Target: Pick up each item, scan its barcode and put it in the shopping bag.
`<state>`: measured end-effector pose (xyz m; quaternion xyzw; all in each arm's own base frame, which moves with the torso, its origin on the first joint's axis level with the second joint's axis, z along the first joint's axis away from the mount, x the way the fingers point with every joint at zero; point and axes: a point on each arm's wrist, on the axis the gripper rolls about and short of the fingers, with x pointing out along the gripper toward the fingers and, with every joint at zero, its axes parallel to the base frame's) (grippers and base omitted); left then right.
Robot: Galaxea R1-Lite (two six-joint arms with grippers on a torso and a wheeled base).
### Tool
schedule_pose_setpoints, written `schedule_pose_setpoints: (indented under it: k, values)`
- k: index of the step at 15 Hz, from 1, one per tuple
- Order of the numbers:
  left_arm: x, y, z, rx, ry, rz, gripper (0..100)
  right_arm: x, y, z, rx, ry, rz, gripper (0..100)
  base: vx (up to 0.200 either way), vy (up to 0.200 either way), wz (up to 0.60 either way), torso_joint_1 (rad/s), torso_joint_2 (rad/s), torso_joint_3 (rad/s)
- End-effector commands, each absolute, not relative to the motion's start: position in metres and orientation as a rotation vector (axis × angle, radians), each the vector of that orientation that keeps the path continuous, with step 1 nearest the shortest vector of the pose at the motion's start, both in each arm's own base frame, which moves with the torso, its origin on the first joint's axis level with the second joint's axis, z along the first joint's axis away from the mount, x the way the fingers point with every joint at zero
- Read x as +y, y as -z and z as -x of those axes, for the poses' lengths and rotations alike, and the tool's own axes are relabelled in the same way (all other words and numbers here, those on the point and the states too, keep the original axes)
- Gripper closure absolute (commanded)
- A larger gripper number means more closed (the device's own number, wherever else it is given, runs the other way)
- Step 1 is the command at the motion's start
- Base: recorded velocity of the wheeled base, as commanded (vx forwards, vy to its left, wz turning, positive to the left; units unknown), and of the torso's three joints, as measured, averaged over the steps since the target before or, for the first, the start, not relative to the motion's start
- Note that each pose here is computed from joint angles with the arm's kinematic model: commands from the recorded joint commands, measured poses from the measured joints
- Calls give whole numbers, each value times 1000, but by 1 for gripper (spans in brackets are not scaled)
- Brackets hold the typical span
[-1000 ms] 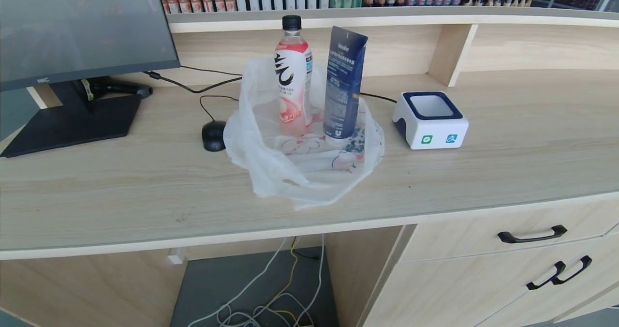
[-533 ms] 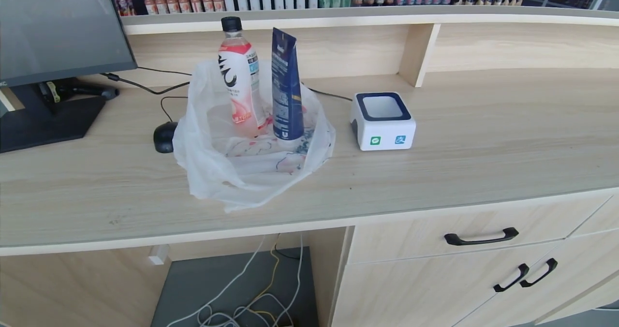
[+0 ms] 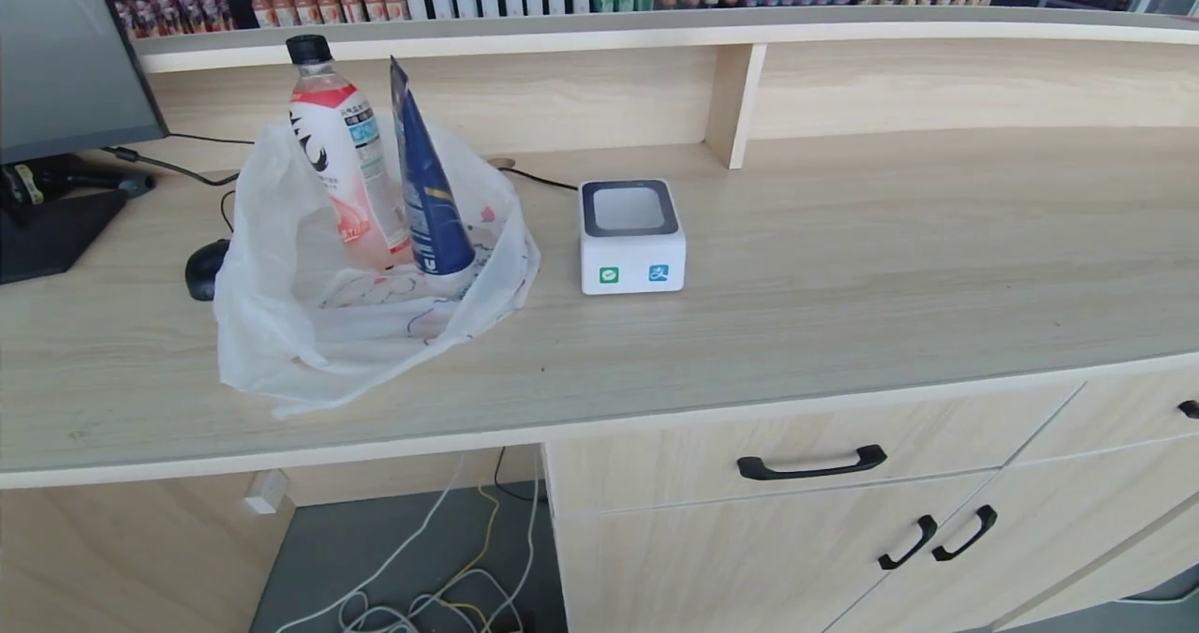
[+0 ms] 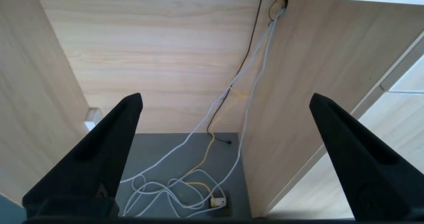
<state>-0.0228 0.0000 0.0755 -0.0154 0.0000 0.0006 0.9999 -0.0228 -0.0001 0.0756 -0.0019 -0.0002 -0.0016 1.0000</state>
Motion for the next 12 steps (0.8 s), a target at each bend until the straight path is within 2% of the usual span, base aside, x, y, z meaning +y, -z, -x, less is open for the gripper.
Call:
schedule_pose_setpoints:
  k: [1, 12]
  values:
    - [0, -76, 23, -2, -2, 31, 0, 0, -76, 23, 2, 3, 5, 0, 0, -200, 0, 2, 2, 2]
    - [0, -75, 23, 0, -2, 29, 0, 0, -76, 23, 0, 3, 5, 0, 0, 0, 0, 0, 0, 0]
